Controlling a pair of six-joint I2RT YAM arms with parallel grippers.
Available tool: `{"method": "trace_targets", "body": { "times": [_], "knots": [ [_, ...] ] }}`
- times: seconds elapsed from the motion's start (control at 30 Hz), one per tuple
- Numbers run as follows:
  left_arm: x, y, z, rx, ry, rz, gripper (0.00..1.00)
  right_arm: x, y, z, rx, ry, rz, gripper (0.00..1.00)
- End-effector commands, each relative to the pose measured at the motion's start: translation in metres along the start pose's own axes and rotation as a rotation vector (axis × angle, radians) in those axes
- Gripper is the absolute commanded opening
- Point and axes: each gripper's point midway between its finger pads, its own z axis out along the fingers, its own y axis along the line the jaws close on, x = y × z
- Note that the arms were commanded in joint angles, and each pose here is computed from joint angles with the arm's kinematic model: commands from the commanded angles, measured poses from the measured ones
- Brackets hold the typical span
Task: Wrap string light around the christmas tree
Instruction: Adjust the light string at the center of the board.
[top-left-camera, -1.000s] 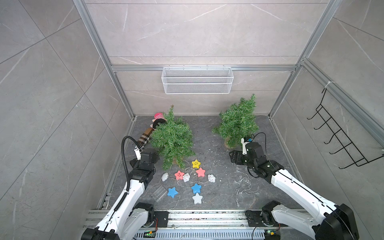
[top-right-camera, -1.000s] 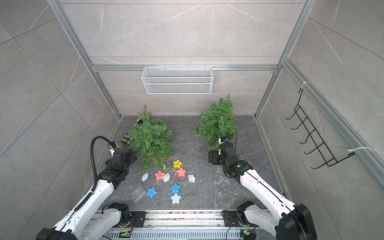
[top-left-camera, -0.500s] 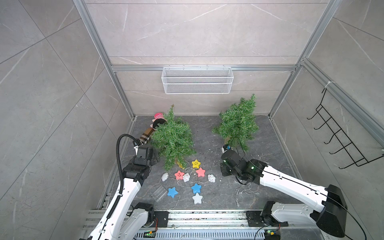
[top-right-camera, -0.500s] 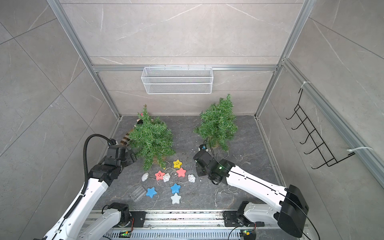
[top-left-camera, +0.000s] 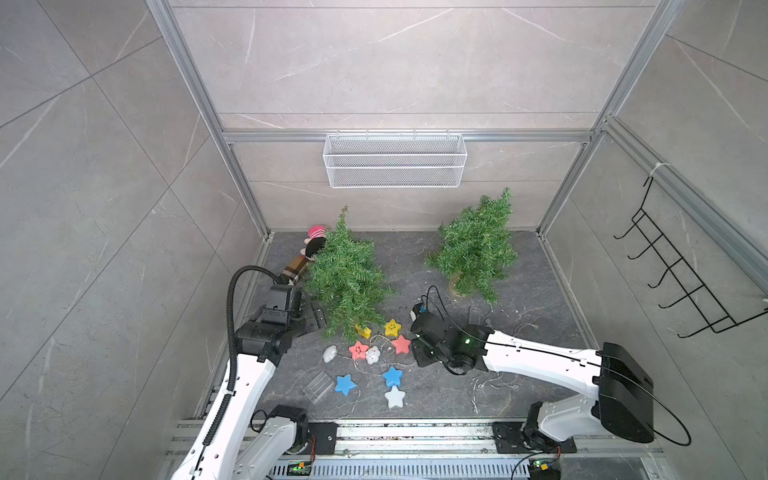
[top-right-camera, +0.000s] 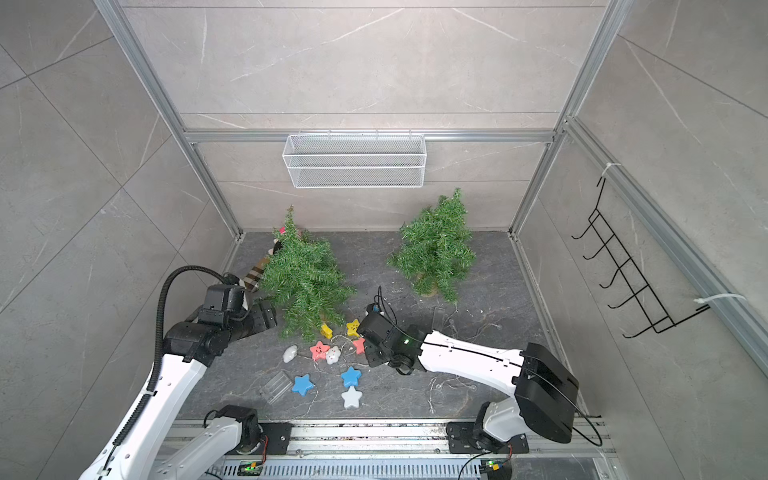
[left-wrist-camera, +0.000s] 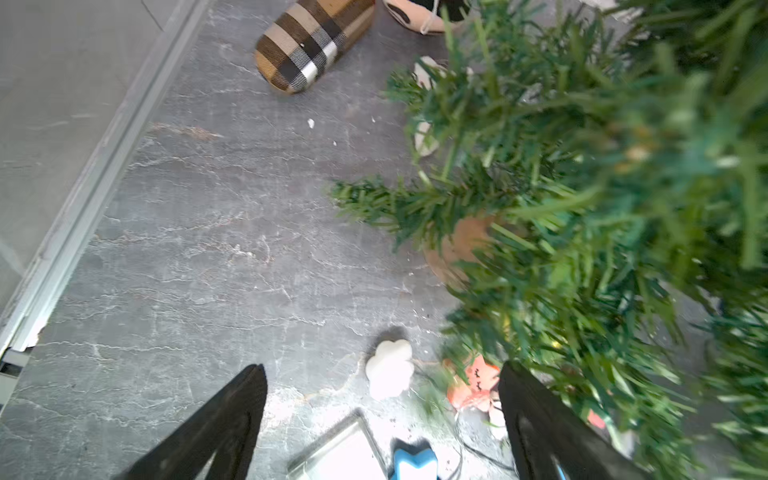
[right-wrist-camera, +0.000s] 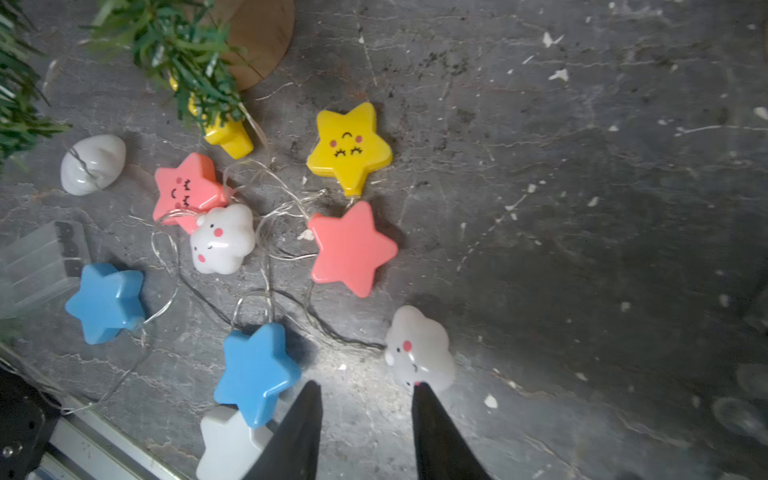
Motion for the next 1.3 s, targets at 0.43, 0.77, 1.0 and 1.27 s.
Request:
{"method": "trace_targets", "body": {
  "times": [0.43,0.77,1.0,1.27],
  "knots": [
    [0.005,-0.021,-0.046,0.14,0.067,0.084,0.91,0.005,0.022,0.007,-0.067,-0.039,0.033,0.53],
    [0.019,-0.019,-0.044,0.163,0.067,0.034,0.9,-0.035,0.07,0.035,-0.078,-0.117,-0.045,0.61],
    [0.022,-0.018,-0.034,0.16,0.064,0.004,0.88,-0.062,0.08,0.062,-0.083,-0.203,-0.031,0.59],
    [0.027,-0.028,-0.022,0.215,0.084,-0.018,0.83,-0.067,0.061,0.078,-0.032,-0.234,-0.021,0.51]
  ]
}}
